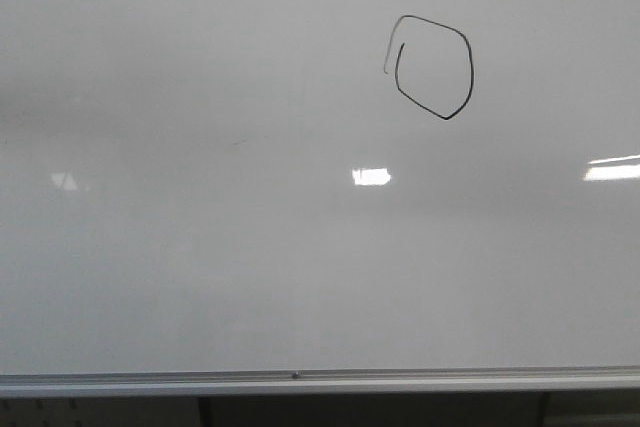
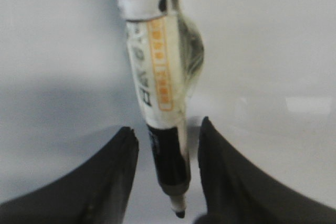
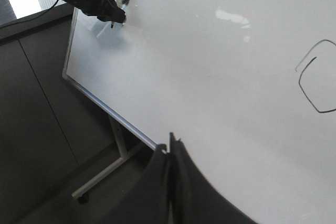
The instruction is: Write number 0 on whiteboard
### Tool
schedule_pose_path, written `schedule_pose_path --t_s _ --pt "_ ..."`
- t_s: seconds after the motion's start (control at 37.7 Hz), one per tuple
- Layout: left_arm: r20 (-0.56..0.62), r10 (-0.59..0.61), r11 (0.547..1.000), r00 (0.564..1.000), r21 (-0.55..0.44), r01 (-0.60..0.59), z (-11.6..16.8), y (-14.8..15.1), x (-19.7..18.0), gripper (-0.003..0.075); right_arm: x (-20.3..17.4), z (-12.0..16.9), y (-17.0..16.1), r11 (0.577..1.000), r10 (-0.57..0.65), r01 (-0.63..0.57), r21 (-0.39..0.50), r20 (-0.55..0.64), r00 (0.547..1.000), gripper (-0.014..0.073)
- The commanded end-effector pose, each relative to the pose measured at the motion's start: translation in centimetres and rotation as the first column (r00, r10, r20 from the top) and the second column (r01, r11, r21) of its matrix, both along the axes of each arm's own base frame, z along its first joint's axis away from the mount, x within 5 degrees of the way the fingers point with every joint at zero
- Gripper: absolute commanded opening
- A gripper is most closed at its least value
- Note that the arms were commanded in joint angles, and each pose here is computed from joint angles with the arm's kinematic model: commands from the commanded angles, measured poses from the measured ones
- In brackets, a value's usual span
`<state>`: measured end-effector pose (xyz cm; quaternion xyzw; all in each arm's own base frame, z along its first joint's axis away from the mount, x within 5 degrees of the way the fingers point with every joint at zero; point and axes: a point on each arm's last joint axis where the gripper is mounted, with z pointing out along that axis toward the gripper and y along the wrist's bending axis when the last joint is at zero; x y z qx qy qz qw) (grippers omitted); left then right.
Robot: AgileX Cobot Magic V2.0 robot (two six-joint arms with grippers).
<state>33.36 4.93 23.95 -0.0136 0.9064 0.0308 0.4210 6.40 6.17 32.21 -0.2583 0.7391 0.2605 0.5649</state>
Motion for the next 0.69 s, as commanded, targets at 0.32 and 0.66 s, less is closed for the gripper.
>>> schedule_pose_path --t_s 0.32,0.66 --pt "0.136 0.009 1.0 0.991 0.027 -0.012 3.7 0.0 -0.4 0.0651 0.2 1.1 -0.1 0.999 -0.031 0.03 0.042 0.04 0.999 -0.0067" --pt "0.154 -0.052 0.999 0.987 0.022 0.049 9.7 -1.2 -6.4 0.0669 1.1 2.1 -1.1 0.981 -0.178 0.164 0.108 0.131 0.975 -0.0067"
